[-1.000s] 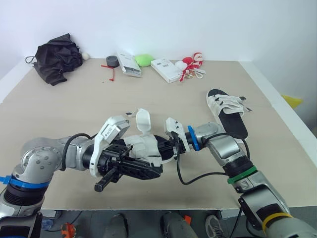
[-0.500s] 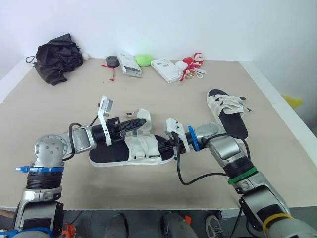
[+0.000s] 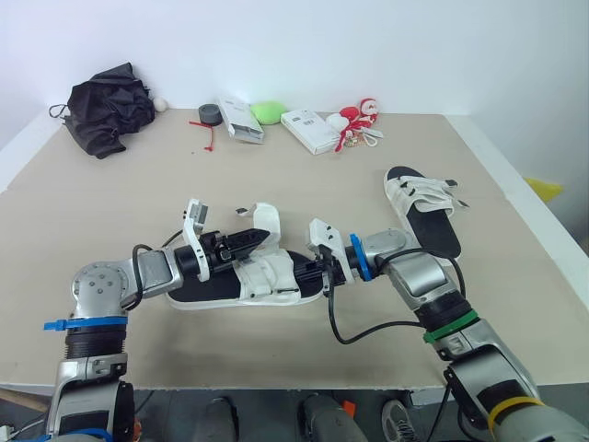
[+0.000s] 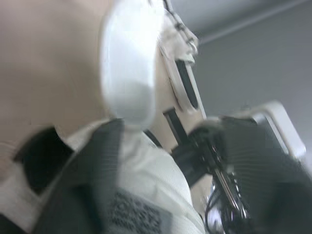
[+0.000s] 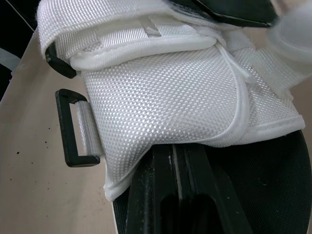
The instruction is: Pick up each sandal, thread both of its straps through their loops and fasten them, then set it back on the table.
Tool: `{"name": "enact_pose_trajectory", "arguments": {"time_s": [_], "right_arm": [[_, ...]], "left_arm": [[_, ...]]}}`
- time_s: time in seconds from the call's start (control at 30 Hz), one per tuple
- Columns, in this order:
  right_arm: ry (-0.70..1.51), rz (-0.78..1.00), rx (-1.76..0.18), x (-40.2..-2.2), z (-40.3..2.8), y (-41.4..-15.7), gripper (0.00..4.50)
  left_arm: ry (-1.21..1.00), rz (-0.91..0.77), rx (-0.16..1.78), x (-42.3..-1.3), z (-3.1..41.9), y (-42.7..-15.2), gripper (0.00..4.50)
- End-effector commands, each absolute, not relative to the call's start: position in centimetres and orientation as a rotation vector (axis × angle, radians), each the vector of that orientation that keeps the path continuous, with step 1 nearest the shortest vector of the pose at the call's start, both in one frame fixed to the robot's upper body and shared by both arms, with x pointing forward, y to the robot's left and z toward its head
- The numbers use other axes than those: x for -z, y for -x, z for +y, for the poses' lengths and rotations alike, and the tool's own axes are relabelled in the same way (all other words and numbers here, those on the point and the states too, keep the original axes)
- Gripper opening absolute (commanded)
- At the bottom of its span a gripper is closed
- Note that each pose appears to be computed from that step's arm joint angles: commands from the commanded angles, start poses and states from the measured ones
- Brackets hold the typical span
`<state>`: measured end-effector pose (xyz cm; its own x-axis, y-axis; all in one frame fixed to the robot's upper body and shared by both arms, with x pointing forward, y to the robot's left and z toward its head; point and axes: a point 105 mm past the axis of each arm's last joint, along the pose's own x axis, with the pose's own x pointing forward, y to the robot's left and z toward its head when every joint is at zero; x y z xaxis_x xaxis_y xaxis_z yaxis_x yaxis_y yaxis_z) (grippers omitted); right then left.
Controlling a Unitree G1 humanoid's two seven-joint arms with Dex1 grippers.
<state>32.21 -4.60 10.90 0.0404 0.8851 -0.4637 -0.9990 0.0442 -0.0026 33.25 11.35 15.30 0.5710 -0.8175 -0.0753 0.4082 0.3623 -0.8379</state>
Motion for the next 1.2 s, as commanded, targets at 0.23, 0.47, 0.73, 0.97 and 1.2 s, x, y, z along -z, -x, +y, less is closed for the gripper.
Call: {"name": "enact_pose_trajectory", "arguments": {"time_s": [0.23, 0.47, 0.73, 0.97, 1.2], "right_arm": [[0.377, 0.516, -1.448, -7.9, -5.6, -32.1, 0.00], [0.377, 0.513, -1.446, -8.0, -5.5, -32.2, 0.00], [0.365, 0.516, -1.430, -7.9, -5.9, -32.0, 0.00], [0.363, 0.515, -1.426, -8.0, -5.9, -32.0, 0.00], [0.365, 0.512, -1.425, -8.2, -5.8, -32.1, 0.00]], "left_arm": [[1.039, 0.411, 0.645, -18.0, 14.0, -37.2, 4.41], [1.113, 0.420, 0.699, -20.1, 12.5, -38.1, 4.41], [1.224, 0.480, 0.673, -19.6, 11.9, -38.8, 4.41], [1.254, 0.537, 0.606, -17.3, 11.3, -40.1, 4.41], [1.242, 0.552, 0.609, -17.0, 9.1, -42.1, 4.41]]}}
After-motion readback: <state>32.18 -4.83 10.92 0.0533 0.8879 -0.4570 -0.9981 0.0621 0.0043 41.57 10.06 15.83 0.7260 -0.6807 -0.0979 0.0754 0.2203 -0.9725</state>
